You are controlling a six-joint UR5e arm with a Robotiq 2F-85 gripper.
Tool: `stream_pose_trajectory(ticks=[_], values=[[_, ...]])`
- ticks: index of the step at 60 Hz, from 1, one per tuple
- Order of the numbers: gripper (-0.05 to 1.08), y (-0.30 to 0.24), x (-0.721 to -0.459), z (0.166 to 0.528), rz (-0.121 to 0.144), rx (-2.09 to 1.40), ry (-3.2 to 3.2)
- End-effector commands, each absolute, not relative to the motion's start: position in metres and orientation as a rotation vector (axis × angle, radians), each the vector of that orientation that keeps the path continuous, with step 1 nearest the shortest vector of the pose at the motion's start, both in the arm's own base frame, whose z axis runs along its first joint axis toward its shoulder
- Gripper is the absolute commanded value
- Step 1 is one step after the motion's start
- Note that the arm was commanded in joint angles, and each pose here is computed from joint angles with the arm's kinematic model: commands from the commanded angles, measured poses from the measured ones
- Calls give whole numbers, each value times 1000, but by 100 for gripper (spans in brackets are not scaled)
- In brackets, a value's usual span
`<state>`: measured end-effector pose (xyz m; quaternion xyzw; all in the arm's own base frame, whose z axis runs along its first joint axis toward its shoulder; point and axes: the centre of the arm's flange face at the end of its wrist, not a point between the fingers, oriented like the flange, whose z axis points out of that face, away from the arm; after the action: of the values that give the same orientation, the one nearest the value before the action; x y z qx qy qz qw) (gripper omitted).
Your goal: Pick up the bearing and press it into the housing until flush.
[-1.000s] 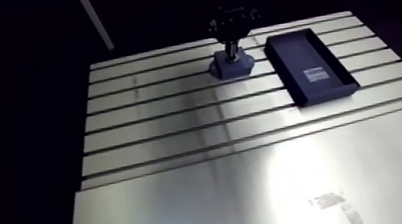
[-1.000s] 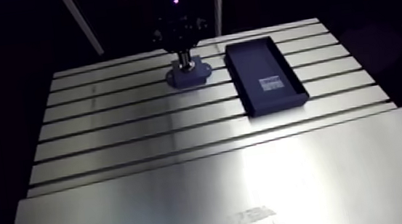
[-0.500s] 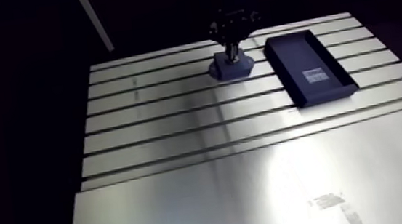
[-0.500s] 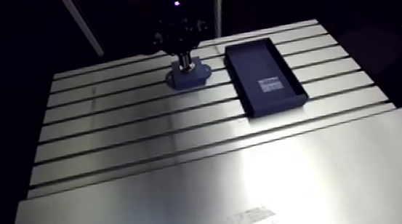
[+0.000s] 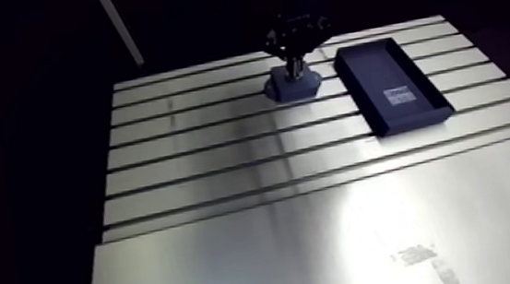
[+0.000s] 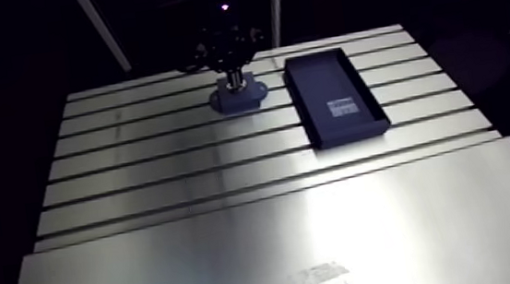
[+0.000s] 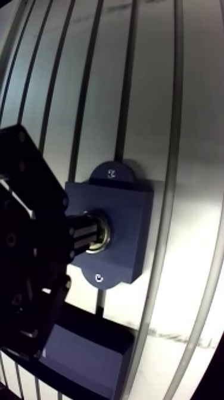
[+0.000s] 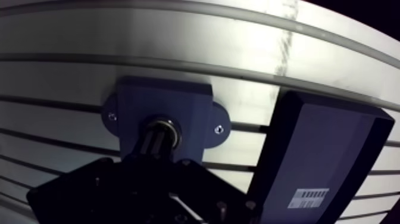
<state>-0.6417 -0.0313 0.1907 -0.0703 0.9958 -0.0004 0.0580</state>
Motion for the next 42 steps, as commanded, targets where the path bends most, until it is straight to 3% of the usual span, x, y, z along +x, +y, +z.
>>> stream_pose_trajectory(ticks=[1, 42], values=[[108, -31, -641, 188, -2, -214, 3017], [108, -30, -641, 187, -5, -214, 3016]])
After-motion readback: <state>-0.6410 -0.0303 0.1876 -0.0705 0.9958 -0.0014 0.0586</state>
